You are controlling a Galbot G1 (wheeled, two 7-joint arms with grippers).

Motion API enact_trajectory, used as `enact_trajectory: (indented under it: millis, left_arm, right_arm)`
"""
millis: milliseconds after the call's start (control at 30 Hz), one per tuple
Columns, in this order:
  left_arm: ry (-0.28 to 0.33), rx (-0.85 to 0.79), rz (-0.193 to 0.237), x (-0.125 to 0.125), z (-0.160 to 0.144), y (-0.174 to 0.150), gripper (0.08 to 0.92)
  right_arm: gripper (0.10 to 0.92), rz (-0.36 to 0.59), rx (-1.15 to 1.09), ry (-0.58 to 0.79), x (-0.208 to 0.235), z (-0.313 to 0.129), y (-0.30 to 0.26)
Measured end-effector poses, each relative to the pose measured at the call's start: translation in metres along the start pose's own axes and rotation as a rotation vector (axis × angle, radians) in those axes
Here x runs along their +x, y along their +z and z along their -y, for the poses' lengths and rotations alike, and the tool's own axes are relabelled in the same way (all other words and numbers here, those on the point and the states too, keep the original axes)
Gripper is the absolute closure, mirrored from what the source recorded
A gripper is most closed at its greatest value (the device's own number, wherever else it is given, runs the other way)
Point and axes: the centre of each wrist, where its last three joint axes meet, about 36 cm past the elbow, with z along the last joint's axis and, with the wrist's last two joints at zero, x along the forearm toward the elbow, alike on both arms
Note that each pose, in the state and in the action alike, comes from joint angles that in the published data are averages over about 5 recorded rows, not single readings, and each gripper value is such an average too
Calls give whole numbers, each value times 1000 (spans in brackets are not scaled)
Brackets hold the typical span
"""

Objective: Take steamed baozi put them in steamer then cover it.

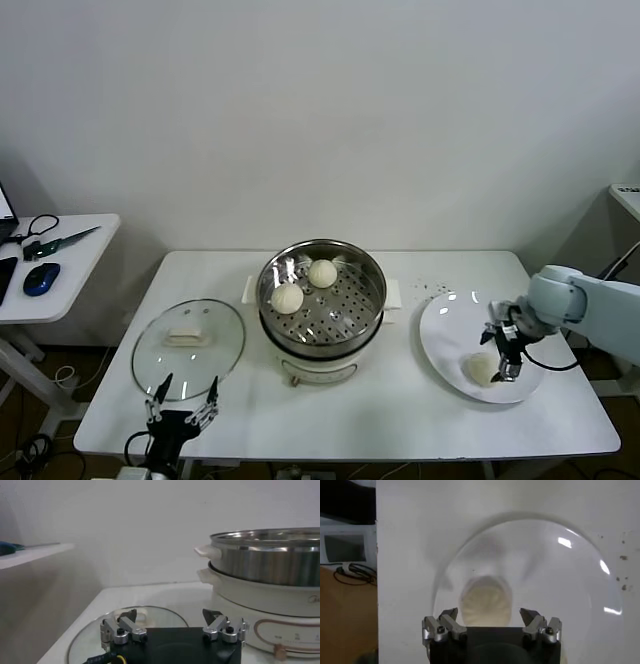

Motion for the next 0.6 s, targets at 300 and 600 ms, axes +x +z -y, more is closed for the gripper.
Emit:
enact_trajectory:
  millis: [300, 600]
  left_arm:
    - [-1, -1, -2, 0, 0, 1, 177]
    - [-4, 1, -3, 1, 0, 1, 177]
  right_arm:
    - [240, -1, -8, 10, -15, -2, 0]
    - [329, 3, -5, 8, -16, -1, -1]
